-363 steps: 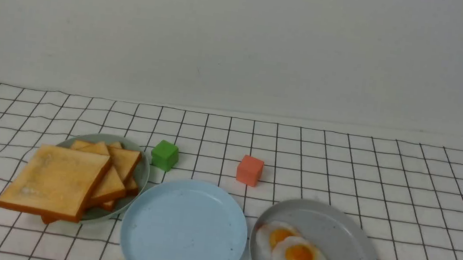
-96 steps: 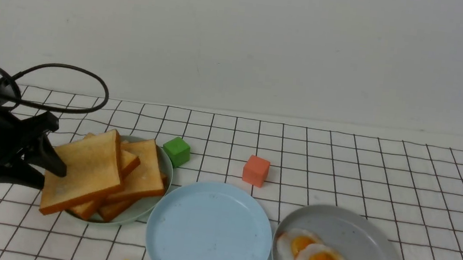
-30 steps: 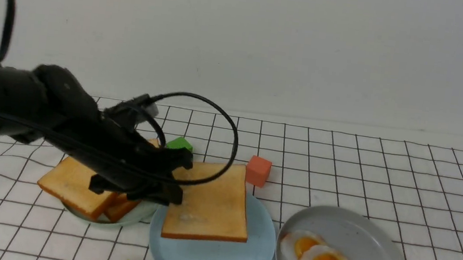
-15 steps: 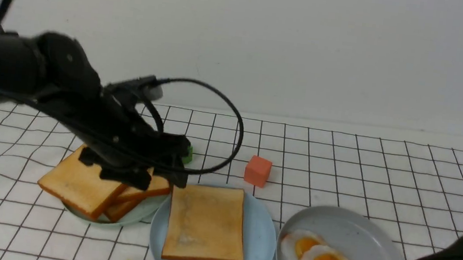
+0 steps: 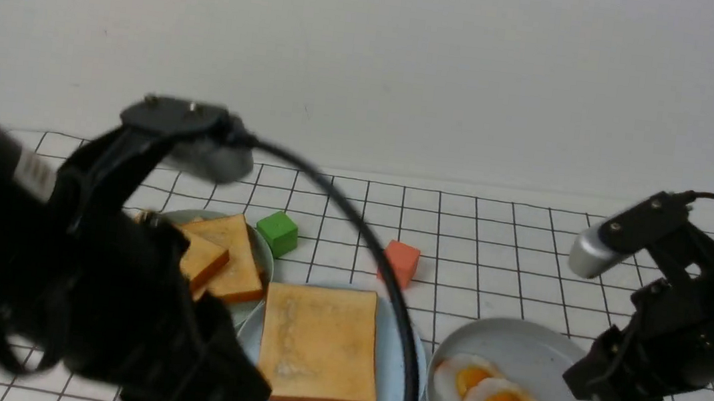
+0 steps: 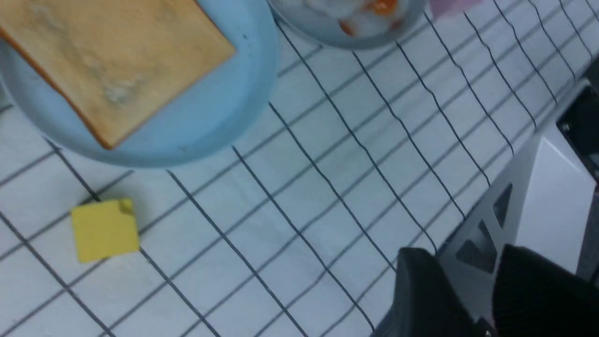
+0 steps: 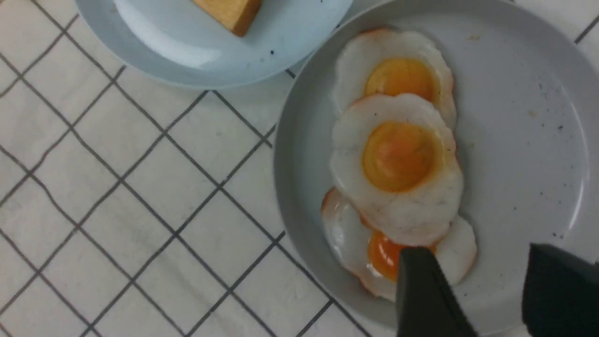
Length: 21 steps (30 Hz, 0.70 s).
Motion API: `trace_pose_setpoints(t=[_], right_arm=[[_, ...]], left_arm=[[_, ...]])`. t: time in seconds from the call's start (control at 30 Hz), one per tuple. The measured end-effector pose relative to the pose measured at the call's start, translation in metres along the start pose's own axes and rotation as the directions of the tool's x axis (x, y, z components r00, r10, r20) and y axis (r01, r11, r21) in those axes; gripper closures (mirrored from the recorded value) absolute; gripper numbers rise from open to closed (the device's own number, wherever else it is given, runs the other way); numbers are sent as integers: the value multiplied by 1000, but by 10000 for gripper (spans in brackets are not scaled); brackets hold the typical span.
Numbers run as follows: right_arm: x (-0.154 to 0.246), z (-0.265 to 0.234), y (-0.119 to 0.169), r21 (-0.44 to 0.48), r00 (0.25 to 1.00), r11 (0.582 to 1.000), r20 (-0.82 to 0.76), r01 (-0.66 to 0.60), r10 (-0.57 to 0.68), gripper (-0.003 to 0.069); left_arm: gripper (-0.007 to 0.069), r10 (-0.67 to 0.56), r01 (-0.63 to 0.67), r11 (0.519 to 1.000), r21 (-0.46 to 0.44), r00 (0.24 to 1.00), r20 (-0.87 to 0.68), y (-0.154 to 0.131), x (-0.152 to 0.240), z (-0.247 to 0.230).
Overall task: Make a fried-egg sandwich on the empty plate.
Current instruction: Use the right arm to grab a fried egg
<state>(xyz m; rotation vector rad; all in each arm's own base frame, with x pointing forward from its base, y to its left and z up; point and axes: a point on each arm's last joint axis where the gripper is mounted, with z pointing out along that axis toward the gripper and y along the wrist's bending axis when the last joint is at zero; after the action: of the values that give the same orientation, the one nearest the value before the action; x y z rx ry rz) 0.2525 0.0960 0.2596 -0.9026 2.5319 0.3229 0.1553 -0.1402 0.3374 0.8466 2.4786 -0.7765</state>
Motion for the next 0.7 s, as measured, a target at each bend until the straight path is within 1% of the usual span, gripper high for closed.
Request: trace_pose_setpoints(t=[0.03,0.07,0.1,0.17,0.27,0.43,0.53,0.7], right_arm=[[-5,6,-3,-10,1000,1000,-19,-2,2,353],[-6,8,-4,-11,1000,1000,-23,-3,3,354],[-13,14,-9,-17,999,1000,-44,5,-6,358],[-20,27,-16,-20,996,1000,-83,23,-25,361],[-23,48,-26,-23,987,997,-141,70,-72,361],[-18,79,-33,-55,972,993,-208,103,-113,361],[-18,88,-36,-47,972,993,-204,105,-112,361],[-23,89,-36,-44,984,995,-152,87,-93,361]], left_arm=[[503,18,-18,1000,10,1000,-2,-5,7,0],[524,24,-24,1000,14,1000,-3,-6,9,1],[595,44,-44,999,25,999,1,-11,15,1],[638,55,-55,998,30,998,6,-13,18,2],[638,56,-56,998,30,998,9,-14,19,3],[638,54,-55,998,19,998,9,-13,19,3],[638,53,-53,998,18,999,9,-13,19,3],[638,52,-52,998,17,999,8,-13,19,3]])
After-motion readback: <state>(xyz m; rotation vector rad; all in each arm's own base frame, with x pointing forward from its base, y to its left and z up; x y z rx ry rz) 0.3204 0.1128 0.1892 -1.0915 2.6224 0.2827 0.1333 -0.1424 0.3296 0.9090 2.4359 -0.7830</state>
